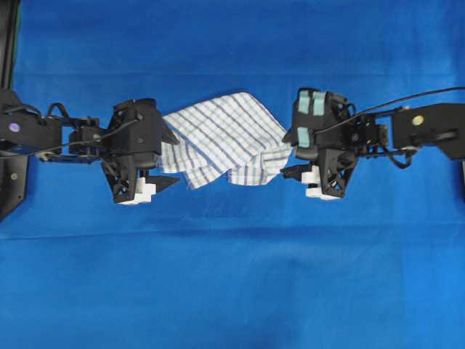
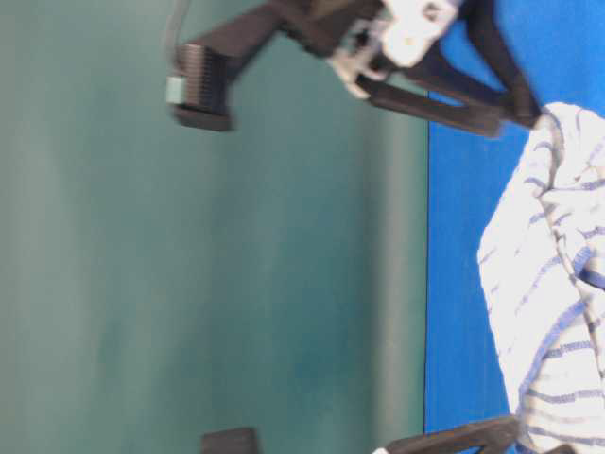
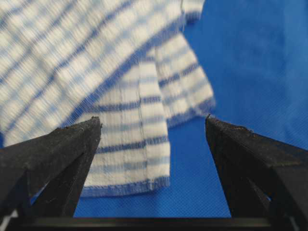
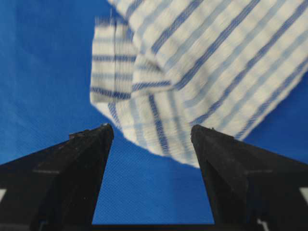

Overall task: Lift the towel with both arms.
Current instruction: 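Close both grippers on the towel's left and right edges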

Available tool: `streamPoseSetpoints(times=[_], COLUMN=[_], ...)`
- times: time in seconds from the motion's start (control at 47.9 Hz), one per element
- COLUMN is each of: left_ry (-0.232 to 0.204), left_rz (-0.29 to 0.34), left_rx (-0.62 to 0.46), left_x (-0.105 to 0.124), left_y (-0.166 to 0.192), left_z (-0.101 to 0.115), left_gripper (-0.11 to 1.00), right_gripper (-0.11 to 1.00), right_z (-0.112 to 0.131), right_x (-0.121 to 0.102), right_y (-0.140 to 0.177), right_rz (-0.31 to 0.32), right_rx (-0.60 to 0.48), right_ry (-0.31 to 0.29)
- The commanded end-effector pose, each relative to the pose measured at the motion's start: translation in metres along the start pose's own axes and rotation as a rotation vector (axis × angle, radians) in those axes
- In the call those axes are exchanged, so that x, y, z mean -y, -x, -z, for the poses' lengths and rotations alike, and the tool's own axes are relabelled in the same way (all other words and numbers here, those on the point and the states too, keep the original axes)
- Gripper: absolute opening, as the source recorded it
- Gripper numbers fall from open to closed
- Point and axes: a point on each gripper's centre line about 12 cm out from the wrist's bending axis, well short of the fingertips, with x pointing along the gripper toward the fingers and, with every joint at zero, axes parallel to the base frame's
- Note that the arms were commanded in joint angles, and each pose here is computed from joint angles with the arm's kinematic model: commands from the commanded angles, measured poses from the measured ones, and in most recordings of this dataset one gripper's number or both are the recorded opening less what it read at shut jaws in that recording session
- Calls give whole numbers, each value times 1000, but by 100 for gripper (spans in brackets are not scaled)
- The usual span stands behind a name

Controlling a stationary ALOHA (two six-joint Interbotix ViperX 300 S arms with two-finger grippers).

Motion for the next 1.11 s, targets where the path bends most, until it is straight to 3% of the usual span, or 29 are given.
streamPoseSetpoints(times=[0.0,0.292,0.605,0.689,0.856,0.939,1.085], left_ry=[2,1,5,5,6,8,10], left_rz=[0,-1,-6,-5,-5,-7,-9], left_rx=[14,-22,-36,-49,-86,-91,-74], left_x=[1,1,-1,-1,-2,-3,-4], left_y=[-6,-24,-26,-26,-25,-24,-21], left_z=[-1,17,19,21,24,24,17], left_gripper=[92,92,87,71,21,4,3], right_gripper=[67,67,66,56,6,4,4], right_z=[-1,9,3,1,7,8,3], right_x=[-4,-6,-3,-3,2,3,3], right_y=[-8,-29,-36,-36,-36,-35,-30], right_rz=[-14,-21,-22,-21,-7,-3,-1], right_rx=[24,6,33,44,-3,-18,-8], right_ry=[-1,-3,-9,-8,-10,-11,-17])
